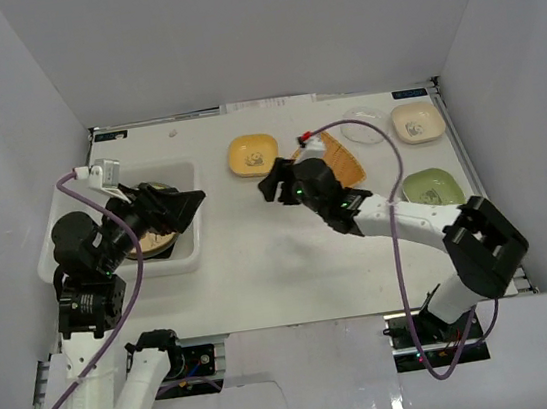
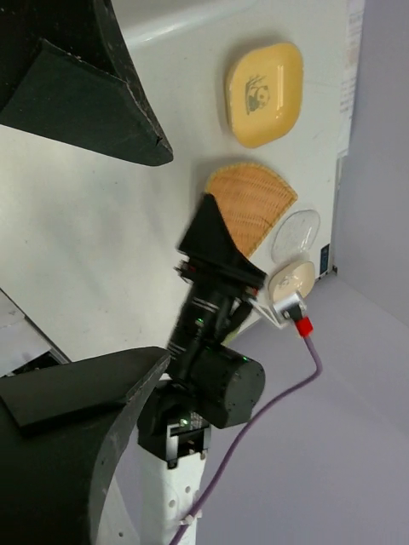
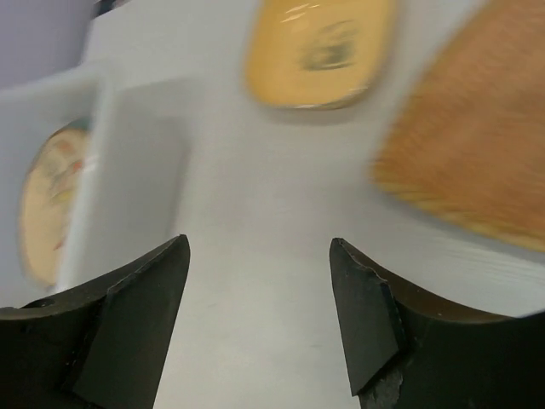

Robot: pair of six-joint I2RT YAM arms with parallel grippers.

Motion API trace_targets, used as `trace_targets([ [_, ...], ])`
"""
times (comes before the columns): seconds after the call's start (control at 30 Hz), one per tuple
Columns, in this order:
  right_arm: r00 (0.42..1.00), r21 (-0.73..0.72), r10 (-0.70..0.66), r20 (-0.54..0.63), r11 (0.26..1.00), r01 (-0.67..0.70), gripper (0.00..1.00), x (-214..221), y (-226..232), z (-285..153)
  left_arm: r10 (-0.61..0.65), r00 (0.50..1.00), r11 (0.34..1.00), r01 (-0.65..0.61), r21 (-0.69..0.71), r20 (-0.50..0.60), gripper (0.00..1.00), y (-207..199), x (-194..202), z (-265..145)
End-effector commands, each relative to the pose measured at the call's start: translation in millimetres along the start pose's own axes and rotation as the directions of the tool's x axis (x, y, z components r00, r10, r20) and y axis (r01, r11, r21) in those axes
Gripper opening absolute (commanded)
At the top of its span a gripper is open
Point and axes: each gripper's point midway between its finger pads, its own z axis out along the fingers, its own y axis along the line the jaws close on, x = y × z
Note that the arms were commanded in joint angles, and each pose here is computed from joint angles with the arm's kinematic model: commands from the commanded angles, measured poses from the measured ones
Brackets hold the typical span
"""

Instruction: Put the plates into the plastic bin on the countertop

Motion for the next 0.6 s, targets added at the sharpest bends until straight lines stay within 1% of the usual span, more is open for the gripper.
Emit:
trace_targets([
  [0.0, 0.977, 0.239, 0.12, 0.175, 0.958, -0.161, 0.73, -33, -105, -24, -0.048, 0.996, 0.998, 0.051, 0.038, -0.08, 0.98, 7, 35, 3],
  [0.03, 0.963, 0.279, 0.118, 0.244, 0.942, -0.186, 0.81, -48, -119, -39, -0.048, 0.994, 0.998, 0.052, 0.038, -0.095, 0.98, 10, 43, 3],
  [0.07, 0.956, 0.322, 0.113, 0.27, 0.925, -0.2, 0.86, -51, -137, -48, -0.046, 0.991, 0.998, 0.05, 0.029, -0.122, 0.98, 18, 58, 4],
  [0.1, 0.955, 0.396, 0.11, 0.277, 0.892, -0.217, 0.9, -46, -171, -58, -0.042, 0.99, 0.998, 0.047, 0.031, -0.133, 0.98, 19, 64, 1],
  [0.13, 0.947, 0.4, 0.124, 0.295, 0.885, -0.24, 0.91, -51, -180, -65, -0.035, 0.989, 0.999, 0.039, 0.024, -0.144, 0.98, 22, 71, 0],
  [0.17, 0.942, 0.417, 0.136, 0.307, 0.871, -0.261, 0.92, -52, -193, -70, -0.031, 0.988, 0.999, 0.036, 0.026, -0.151, 0.98, 24, 77, -1],
  [0.2, 0.936, 0.452, 0.152, 0.317, 0.843, -0.29, 0.92, -49, -216, -77, -0.034, 0.985, 0.999, 0.039, 0.024, -0.169, 0.98, 28, 88, -2],
  [0.27, 0.927, 0.473, 0.184, 0.328, 0.818, -0.329, 0.93, -48, -235, -81, -0.026, 0.982, 0.999, 0.032, 0.029, -0.187, 0.98, 31, 98, -4],
  [0.33, 0.919, 0.502, 0.206, 0.336, 0.786, -0.36, 0.96, -45, -258, -85, -0.001, 0.981, 0.999, 0.01, 0.044, -0.194, 0.98, 32, 106, -7],
  [0.4, 0.914, 0.504, 0.22, 0.342, 0.778, -0.375, 0.96, -50, -269, -83, 0.031, 0.98, 0.997, -0.018, 0.07, -0.196, 0.98, 29, 109, -9],
  [0.5, 0.928, 0.445, 0.257, 0.269, 0.821, -0.357, 0.96, -53, -263, -57, 0.05, 0.978, 0.997, -0.036, 0.071, -0.204, 0.98, 33, 116, -9],
  [0.53, 0.932, 0.455, 0.272, 0.242, 0.816, -0.356, 0.94, -47, -268, -48, 0.042, 0.976, 0.998, -0.029, 0.062, -0.215, 0.98, 37, 122, -8],
  [0.57, 0.929, 0.436, 0.277, 0.246, 0.824, -0.361, 0.9, -56, -264, -40, 0.04, 0.976, 0.998, -0.029, 0.056, -0.215, 0.98, 40, 124, -8],
])
